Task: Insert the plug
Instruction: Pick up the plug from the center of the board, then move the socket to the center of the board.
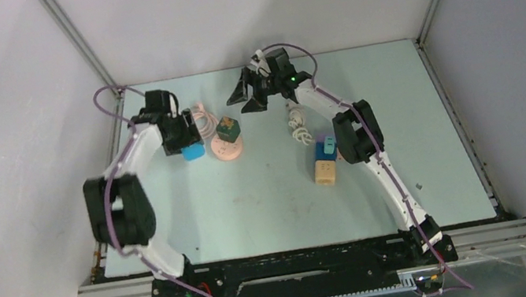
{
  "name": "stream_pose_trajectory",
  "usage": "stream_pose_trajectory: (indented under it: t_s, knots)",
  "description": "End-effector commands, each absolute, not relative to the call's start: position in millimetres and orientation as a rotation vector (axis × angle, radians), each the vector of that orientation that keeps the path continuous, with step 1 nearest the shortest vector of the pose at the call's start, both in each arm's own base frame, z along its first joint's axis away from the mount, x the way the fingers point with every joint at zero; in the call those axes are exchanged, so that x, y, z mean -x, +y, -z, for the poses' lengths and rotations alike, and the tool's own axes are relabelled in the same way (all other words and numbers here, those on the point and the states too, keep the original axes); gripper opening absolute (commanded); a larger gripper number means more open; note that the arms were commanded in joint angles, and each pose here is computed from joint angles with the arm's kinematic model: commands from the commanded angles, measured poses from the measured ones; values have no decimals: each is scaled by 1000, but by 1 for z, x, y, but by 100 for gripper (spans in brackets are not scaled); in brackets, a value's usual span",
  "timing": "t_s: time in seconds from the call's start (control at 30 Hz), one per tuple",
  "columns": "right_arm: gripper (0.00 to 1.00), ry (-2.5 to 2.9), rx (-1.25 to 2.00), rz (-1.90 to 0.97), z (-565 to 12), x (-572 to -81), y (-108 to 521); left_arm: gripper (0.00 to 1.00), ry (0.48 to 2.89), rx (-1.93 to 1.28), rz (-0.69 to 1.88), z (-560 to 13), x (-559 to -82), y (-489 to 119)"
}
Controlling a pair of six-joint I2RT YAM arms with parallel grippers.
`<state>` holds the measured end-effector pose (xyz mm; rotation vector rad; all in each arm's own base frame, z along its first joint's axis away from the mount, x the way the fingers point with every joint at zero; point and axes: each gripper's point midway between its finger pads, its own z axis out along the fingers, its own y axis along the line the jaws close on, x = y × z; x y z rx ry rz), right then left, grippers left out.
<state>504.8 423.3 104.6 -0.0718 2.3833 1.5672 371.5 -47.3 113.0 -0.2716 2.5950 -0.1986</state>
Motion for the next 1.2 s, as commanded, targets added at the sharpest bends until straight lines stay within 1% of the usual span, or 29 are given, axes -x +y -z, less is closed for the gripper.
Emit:
stream_pose_trajectory:
  t_s: [0.0,0.13,0.23,0.33,0.47,0.5,0.6,0.73,0.8,1.0,1.07,1.17]
  knots:
    - [81,2303,117,-1685,-122,-503,432,0,2517,319,354,-115,-453,-59]
    - [81,2320,157,-1768,-116,-486,447,0,2565,290,428,-92,-490,-70]
    - [80,2353,189,-1814,-108,-470,457,0,2595,271,517,-72,-496,-83]
    - [76,2404,227,-1841,-97,-450,464,0,2630,224,581,-59,-481,-98]
    - [63,2465,296,-1843,-95,-422,462,0,2623,181,622,-58,-446,-114]
    - [61,2500,295,-1827,-88,-412,457,0,2623,184,629,-57,-435,-117]
    - [60,2530,325,-1776,-96,-386,443,0,2620,178,650,-55,-404,-126]
    - [62,2558,367,-1733,-95,-359,428,0,2627,149,652,-56,-372,-135]
    - [64,2567,396,-1704,-97,-353,424,0,2598,128,622,-69,-364,-133]
    - [74,2537,472,-1505,-130,-363,407,0,2499,87,323,-123,-362,-90]
    - [78,2510,481,-1420,-149,-371,397,0,2472,20,286,-143,-360,-85]
    - [80,2457,470,-1343,-181,-379,377,0,2480,-145,321,-153,-343,-90]
